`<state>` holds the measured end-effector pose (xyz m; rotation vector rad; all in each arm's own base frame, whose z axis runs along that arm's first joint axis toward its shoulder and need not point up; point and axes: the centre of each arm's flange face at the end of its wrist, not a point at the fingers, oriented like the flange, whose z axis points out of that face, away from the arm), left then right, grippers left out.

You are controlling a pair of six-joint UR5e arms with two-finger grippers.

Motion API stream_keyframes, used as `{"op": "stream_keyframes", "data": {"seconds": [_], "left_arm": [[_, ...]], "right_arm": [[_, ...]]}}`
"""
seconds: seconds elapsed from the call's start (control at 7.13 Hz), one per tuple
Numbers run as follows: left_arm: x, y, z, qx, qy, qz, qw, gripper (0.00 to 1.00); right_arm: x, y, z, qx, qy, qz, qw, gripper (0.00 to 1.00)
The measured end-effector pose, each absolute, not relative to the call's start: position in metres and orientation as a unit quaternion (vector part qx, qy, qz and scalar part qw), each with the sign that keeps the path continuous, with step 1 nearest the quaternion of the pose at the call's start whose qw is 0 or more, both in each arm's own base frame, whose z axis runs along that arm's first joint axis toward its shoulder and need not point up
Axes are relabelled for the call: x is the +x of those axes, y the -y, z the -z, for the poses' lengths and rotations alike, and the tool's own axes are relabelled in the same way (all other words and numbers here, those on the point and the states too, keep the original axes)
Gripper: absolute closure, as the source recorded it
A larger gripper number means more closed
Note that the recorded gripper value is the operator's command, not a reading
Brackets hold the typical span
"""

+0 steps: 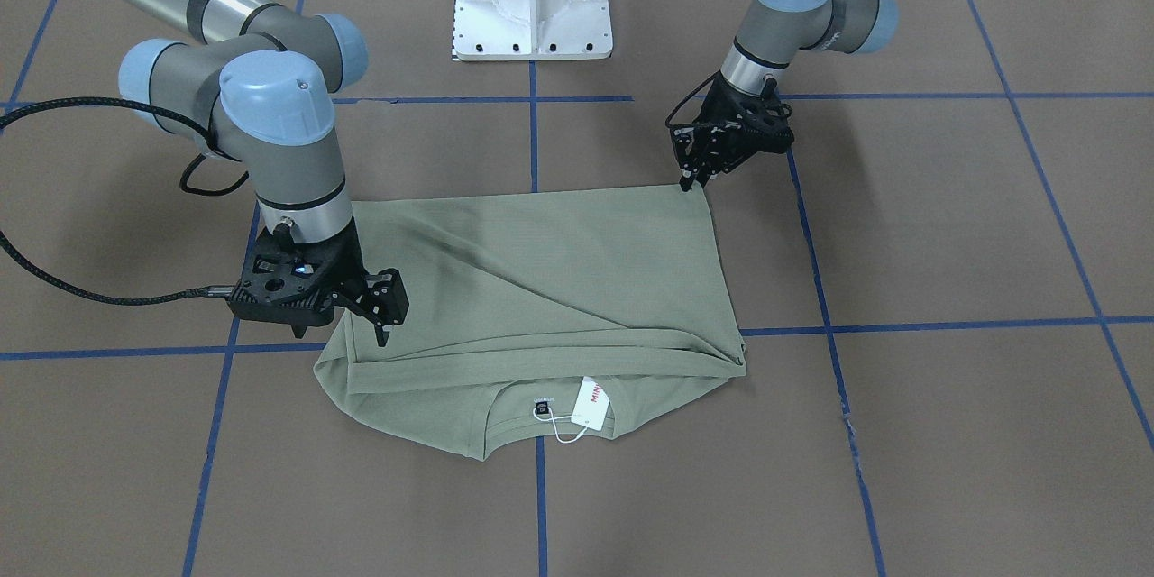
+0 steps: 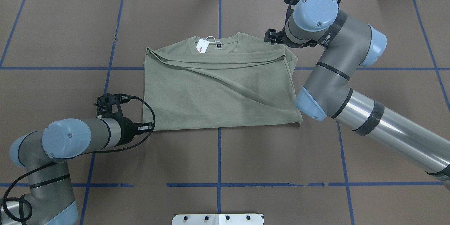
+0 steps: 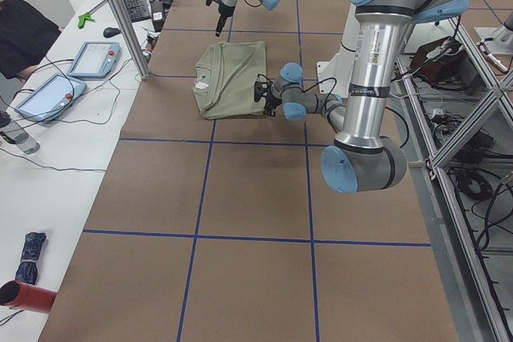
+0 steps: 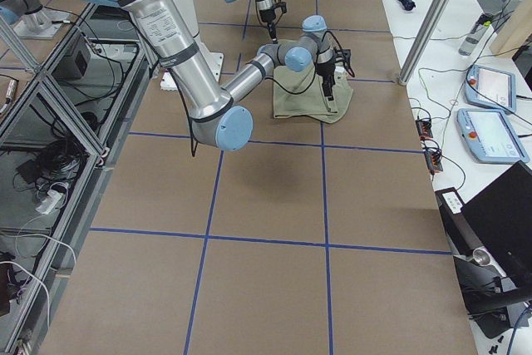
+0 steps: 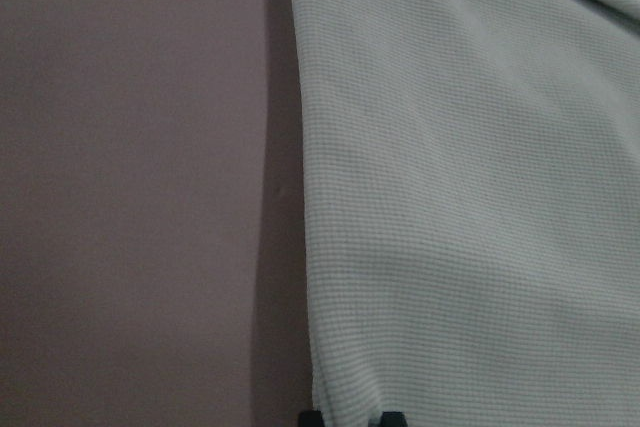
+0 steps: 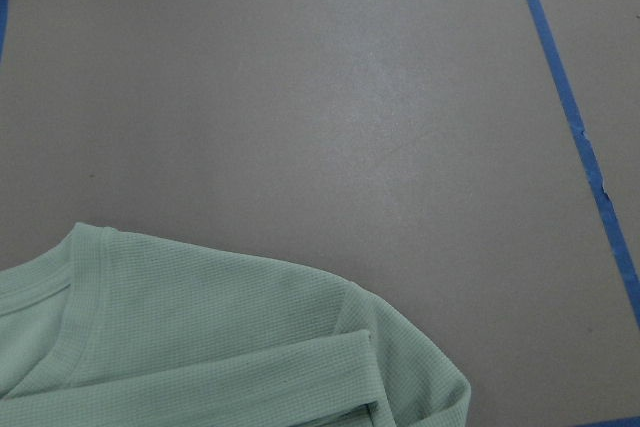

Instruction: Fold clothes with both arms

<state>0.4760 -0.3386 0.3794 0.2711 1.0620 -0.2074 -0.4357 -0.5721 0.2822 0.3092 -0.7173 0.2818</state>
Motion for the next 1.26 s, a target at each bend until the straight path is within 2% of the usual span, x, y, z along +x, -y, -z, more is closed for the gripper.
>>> {"op": "stream_keyframes", "data": {"seconds": [0.28, 0.56, 0.84, 1.26], "left_arm": [[0.470, 0.342, -0.382, 0.133, -0.501, 0.100, 0.849, 1.00], [0.448, 0.373, -0.392, 0.170, -0.480, 0.087, 0.856, 1.00], [0.414, 0.445, -0.423, 0.220, -0.427, 0.088, 0.873, 1.00], [0.392, 0.605, -0.442, 0.276, -0.340, 0.088, 0.895, 1.00]], "right_arm": [[-0.436, 0.572, -0.282, 0.150, 0.348, -0.137, 0.915, 0.00], [-0.436, 0.572, -0.285, 0.149, 0.347, -0.136, 0.916, 0.00], [-0.436, 0.571, -0.287, 0.148, 0.346, -0.137, 0.916, 0.00], [-0.436, 0.570, -0.285, 0.148, 0.348, -0.142, 0.915, 0.00]]}}
